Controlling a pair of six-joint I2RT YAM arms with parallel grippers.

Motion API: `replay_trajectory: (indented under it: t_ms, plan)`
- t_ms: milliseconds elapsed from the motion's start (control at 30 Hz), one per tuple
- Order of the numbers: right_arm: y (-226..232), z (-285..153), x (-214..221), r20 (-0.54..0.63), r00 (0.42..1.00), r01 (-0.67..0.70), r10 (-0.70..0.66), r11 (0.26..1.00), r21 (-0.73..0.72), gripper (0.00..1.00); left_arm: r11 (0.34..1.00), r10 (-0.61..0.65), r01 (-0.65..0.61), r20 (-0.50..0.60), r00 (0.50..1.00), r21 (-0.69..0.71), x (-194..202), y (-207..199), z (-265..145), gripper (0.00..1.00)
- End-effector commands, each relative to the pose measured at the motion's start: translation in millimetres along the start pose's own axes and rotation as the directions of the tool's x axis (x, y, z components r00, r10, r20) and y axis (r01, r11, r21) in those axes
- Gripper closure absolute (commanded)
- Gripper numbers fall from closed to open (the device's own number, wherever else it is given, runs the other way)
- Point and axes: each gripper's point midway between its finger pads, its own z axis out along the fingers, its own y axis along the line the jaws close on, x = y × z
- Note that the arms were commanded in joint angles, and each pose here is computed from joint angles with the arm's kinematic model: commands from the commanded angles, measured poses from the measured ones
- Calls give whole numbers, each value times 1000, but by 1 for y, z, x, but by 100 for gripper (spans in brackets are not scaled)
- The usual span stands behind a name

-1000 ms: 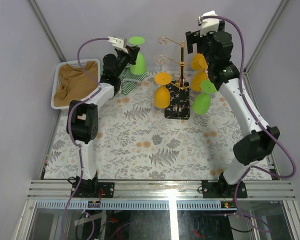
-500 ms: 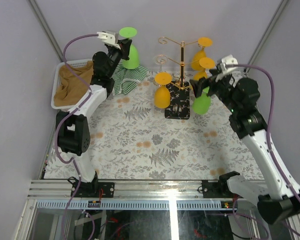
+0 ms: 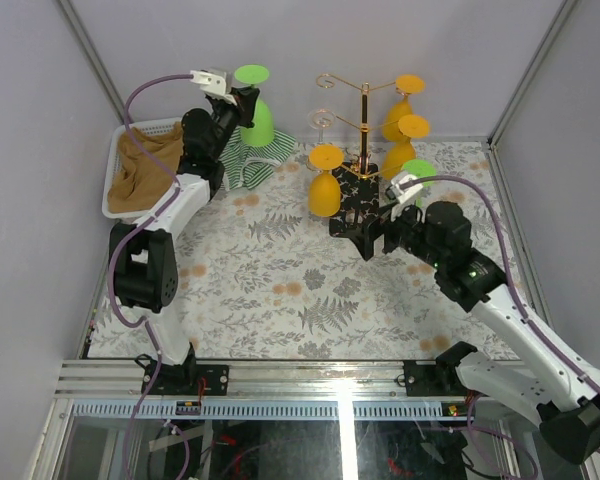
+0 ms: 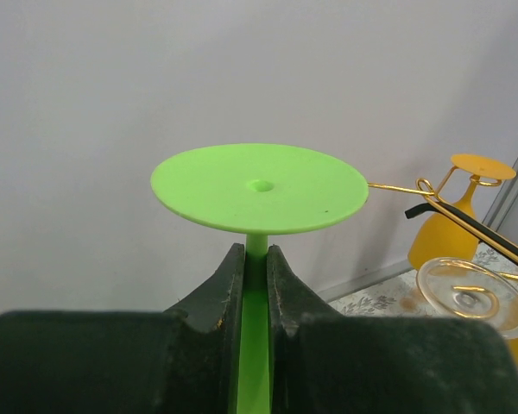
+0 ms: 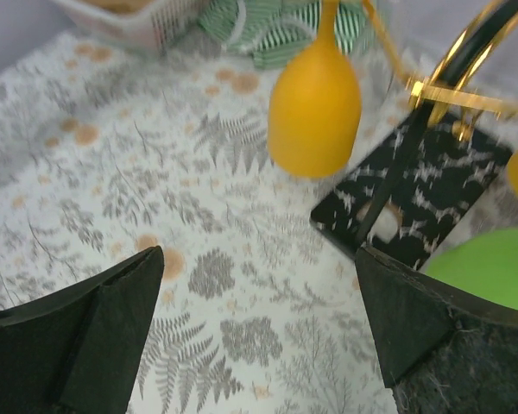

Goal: Place the wine glass upside down on the wine glass rack
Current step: Move the wine rack to the center of the board.

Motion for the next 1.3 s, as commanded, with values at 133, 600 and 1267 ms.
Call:
replay_trajectory:
  t_ms: [133, 600, 1267]
  plan:
    - [-19, 9, 37, -18, 1000, 14, -12, 992, 125, 0, 1000, 17, -17, 59, 998, 0, -32, -2, -8, 100]
    - [-37, 48, 87, -21, 996, 88, -86, 976, 197, 1, 999, 36, -35, 29, 999, -20, -28, 3, -8, 100]
    - [-68, 81, 120, -35, 977, 208, -212, 894, 398, 1, 998, 61, -61, 9, 998, -25, -21, 5, -10, 100]
